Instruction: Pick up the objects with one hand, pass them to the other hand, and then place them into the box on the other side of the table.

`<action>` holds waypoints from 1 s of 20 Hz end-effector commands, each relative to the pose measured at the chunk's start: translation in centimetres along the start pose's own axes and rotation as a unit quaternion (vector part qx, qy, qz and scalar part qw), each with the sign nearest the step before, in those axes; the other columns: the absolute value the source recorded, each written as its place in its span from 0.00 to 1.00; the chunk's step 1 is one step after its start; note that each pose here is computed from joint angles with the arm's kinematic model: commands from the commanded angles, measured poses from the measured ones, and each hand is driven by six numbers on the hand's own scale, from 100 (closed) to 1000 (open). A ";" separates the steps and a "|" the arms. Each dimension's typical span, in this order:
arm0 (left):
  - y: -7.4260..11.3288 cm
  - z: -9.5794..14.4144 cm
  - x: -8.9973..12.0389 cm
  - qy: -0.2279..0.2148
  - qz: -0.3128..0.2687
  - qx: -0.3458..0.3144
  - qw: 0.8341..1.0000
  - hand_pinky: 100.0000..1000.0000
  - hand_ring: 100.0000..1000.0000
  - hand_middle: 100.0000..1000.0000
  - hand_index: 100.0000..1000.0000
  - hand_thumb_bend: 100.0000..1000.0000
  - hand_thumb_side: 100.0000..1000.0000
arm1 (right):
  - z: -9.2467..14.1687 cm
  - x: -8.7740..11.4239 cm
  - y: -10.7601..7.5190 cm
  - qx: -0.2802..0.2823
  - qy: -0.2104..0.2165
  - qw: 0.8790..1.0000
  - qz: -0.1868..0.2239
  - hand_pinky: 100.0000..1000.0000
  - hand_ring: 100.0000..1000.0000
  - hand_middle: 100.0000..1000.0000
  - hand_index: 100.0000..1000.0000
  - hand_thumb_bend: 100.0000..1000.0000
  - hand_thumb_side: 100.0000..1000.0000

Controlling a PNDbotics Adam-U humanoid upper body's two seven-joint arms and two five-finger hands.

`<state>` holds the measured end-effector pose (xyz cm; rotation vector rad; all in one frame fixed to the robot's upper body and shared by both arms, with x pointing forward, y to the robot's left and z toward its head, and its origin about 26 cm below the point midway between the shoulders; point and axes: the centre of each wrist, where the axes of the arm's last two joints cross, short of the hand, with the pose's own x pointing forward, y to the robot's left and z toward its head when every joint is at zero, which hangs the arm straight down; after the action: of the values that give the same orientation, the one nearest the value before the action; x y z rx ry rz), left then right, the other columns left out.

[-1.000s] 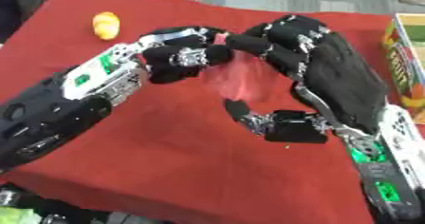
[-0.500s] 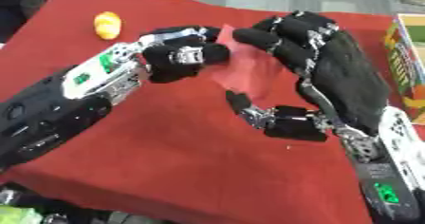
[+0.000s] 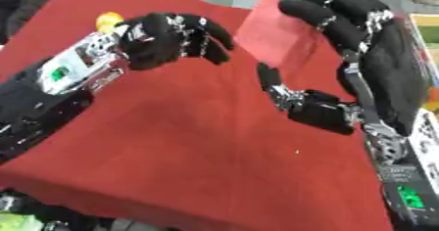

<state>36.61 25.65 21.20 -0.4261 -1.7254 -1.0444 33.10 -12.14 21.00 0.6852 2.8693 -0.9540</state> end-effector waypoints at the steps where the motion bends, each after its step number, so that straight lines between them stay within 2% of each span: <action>1: 3.0 2.7 1.0 -0.016 -0.055 0.086 0.995 0.84 0.76 0.74 0.80 1.00 0.78 | 0.3 -2.2 -1.5 -0.013 0.036 0.999 0.022 0.54 0.48 0.49 0.77 0.00 0.20; 2: 3.3 3.1 0.9 -0.019 -0.059 0.105 0.993 0.84 0.76 0.74 0.80 1.00 0.78 | 0.3 -2.6 -1.8 -0.015 0.046 0.999 0.024 0.54 0.48 0.49 0.77 0.00 0.20; 3: 3.8 4.1 0.6 -0.018 -0.060 0.140 0.988 0.80 0.72 0.70 0.80 1.00 0.76 | 0.8 -3.7 -2.3 -0.014 0.070 0.997 0.034 0.54 0.48 0.48 0.77 0.00 0.10; 4: 4.1 4.9 0.3 -0.015 -0.063 0.178 0.982 0.78 0.71 0.68 0.79 1.00 0.73 | 1.1 -4.9 -2.9 -0.014 0.099 0.994 0.042 0.54 0.48 0.48 0.77 0.00 0.22; 5: 4.3 5.6 0.0 -0.012 -0.064 0.208 0.976 0.77 0.69 0.66 0.79 1.00 0.72 | 1.4 -5.8 -3.5 -0.014 0.121 0.991 0.046 0.54 0.47 0.48 0.77 0.00 0.14; 6: 4.2 6.1 -0.3 -0.008 -0.066 0.237 0.969 0.76 0.68 0.65 0.79 1.00 0.72 | 1.7 -7.0 -4.3 -0.014 0.147 0.988 0.055 0.53 0.47 0.48 0.77 0.00 0.23; 11: 3.1 7.8 -1.3 -0.001 -0.069 0.316 0.946 0.75 0.66 0.63 0.79 1.00 0.71 | 3.9 -13.0 -8.3 -0.017 0.269 0.958 0.100 0.53 0.47 0.48 0.77 0.00 0.25; 14: 2.3 8.3 -2.0 -0.005 -0.060 0.349 0.935 0.75 0.66 0.62 0.78 1.00 0.70 | 6.4 -17.0 -10.6 -0.026 0.363 0.923 0.122 0.54 0.48 0.49 0.79 0.00 0.27; 17: 1.6 8.7 -2.6 -0.012 -0.048 0.374 0.926 0.75 0.65 0.62 0.78 1.00 0.70 | 9.2 -20.1 -12.4 -0.034 0.436 0.887 0.148 0.55 0.49 0.50 0.79 0.00 0.28; 19: 1.3 9.1 -3.0 -0.014 -0.041 0.388 0.921 0.75 0.65 0.61 0.78 1.00 0.70 | 11.8 -21.8 -13.7 -0.030 0.490 0.852 0.181 0.58 0.52 0.53 0.82 0.04 0.32; 20: 1.1 9.3 -3.2 -0.014 -0.038 0.393 0.918 0.75 0.65 0.61 0.78 1.00 0.70 | 13.0 -22.4 -14.0 -0.021 0.513 0.835 0.195 0.60 0.56 0.57 0.84 0.11 0.37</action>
<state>33.45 34.06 16.70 0.1167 -1.9834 -0.3271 46.20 -35.81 21.40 2.0897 3.2794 -0.5798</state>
